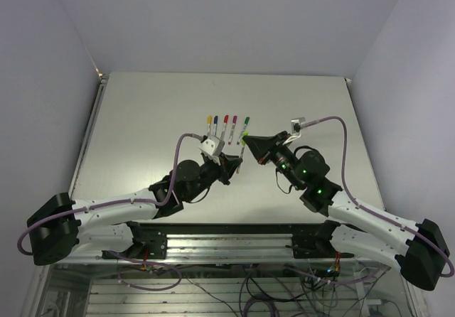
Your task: Insert the pens into the pen caps
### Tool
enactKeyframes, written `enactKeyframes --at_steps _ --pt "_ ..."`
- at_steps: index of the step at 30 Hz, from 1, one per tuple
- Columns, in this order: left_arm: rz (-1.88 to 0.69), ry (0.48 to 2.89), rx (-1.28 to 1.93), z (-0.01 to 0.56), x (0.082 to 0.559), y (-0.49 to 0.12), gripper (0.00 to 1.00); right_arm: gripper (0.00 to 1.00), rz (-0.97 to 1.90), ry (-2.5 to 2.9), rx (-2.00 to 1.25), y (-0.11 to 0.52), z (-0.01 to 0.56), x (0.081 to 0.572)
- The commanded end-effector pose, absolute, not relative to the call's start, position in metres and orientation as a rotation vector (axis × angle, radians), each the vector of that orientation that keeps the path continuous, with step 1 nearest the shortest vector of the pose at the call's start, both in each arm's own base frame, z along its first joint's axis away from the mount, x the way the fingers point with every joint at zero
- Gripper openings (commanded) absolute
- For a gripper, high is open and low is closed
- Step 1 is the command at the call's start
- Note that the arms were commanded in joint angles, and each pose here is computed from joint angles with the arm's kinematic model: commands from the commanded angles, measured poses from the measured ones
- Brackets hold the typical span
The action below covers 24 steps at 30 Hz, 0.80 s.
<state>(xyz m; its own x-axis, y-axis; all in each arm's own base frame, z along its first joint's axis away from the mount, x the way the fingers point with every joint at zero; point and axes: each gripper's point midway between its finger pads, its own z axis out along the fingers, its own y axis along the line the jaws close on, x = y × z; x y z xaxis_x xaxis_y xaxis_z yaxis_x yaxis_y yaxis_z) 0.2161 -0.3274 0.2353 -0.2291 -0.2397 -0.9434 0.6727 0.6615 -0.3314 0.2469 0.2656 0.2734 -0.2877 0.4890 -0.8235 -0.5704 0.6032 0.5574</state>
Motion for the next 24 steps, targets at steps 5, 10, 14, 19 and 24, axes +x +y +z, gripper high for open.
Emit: enactKeyframes --at_steps 5,10,14,19,24 --pt "-1.025 1.173 0.109 0.391 0.235 -0.303 0.07 0.00 0.970 1.933 -0.288 0.283 0.166 0.207" --pt "-1.034 1.301 0.227 0.351 0.231 -0.324 0.07 0.17 0.827 1.843 -0.212 0.277 0.211 0.240" --pt "-1.035 1.465 0.284 0.298 0.226 -0.333 0.07 0.31 0.752 1.696 -0.083 0.258 0.270 0.261" --pt "-1.017 1.630 0.341 0.242 0.220 -0.339 0.07 0.36 0.728 1.485 0.080 0.214 0.351 0.260" --pt "-0.879 1.734 0.303 0.219 0.235 -0.332 0.07 0.39 0.640 1.483 0.184 0.174 0.365 0.252"
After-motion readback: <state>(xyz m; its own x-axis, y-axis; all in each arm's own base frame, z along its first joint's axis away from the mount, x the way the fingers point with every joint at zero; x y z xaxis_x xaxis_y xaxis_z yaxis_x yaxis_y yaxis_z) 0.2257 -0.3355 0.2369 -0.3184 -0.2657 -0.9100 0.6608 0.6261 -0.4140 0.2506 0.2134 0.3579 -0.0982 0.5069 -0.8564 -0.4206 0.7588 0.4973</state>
